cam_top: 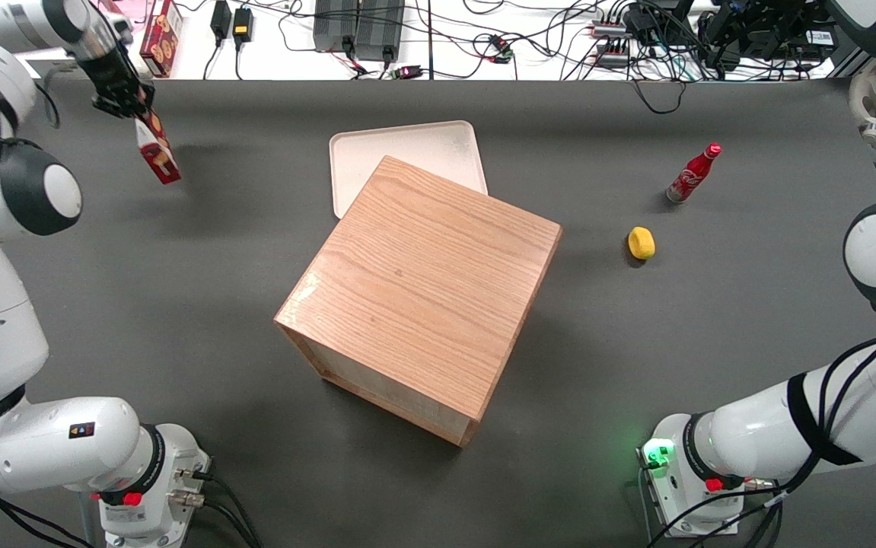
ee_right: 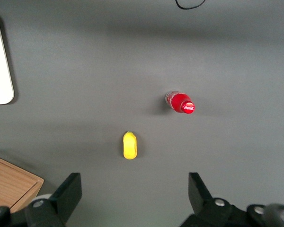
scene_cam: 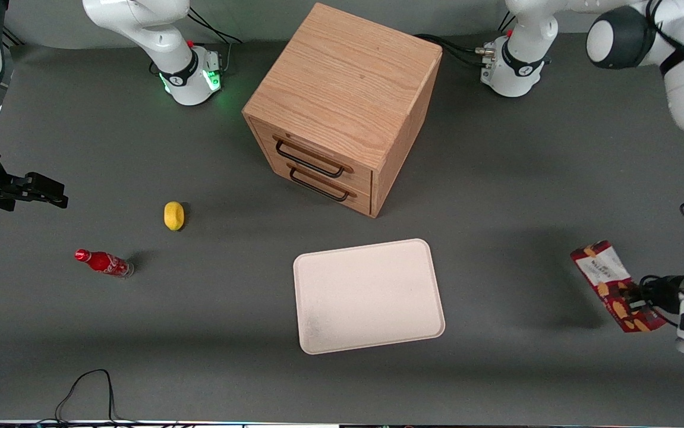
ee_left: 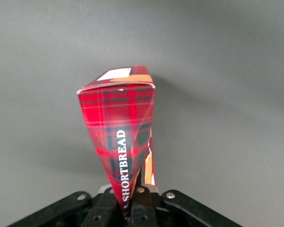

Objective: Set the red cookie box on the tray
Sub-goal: 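Lift the shortbread box upward with the left gripper, then carry the held box over to the cream tray with the left gripper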

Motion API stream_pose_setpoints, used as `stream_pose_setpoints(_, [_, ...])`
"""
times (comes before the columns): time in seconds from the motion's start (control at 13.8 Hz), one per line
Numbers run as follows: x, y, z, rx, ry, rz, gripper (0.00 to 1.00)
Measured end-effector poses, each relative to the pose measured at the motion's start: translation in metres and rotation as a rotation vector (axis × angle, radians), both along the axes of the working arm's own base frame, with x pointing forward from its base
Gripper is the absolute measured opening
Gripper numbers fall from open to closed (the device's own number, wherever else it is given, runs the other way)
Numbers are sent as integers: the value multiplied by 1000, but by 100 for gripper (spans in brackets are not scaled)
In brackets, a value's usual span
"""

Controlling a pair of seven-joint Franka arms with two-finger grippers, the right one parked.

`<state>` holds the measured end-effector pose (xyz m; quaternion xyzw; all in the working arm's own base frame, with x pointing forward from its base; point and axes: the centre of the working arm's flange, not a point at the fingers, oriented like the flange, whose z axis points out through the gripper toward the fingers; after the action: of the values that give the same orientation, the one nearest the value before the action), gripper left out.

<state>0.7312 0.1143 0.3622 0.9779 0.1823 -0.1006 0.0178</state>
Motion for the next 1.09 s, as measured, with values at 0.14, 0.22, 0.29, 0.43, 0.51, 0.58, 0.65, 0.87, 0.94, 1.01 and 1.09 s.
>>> stream_pose_setpoints(0.14, [-22,-6,68,2,27,-27,4])
stream_pose_setpoints(0.22, [-36,-9,102,1,37,-37,4])
stream_pose_setpoints(0.29, [-50,-12,134,-1,44,-47,4])
stream_pose_setpoints(0.43, [-82,-17,194,-5,49,-63,4])
stream_pose_setpoints(0.51, [-94,-19,215,-5,45,-68,4])
stream_pose_setpoints(0.58, [-102,-22,229,-5,40,-74,4])
stream_pose_setpoints(0.65, [-106,-23,235,-6,37,-80,4])
stream_pose_setpoints(0.87, [-103,-43,225,-18,56,-115,4])
stream_pose_setpoints(0.94, [-100,-61,222,-21,61,-141,4])
stream_pose_setpoints(1.01, [-97,-85,219,-20,61,-168,4])
stream_pose_setpoints(1.09, [-94,-116,214,-16,62,-192,4])
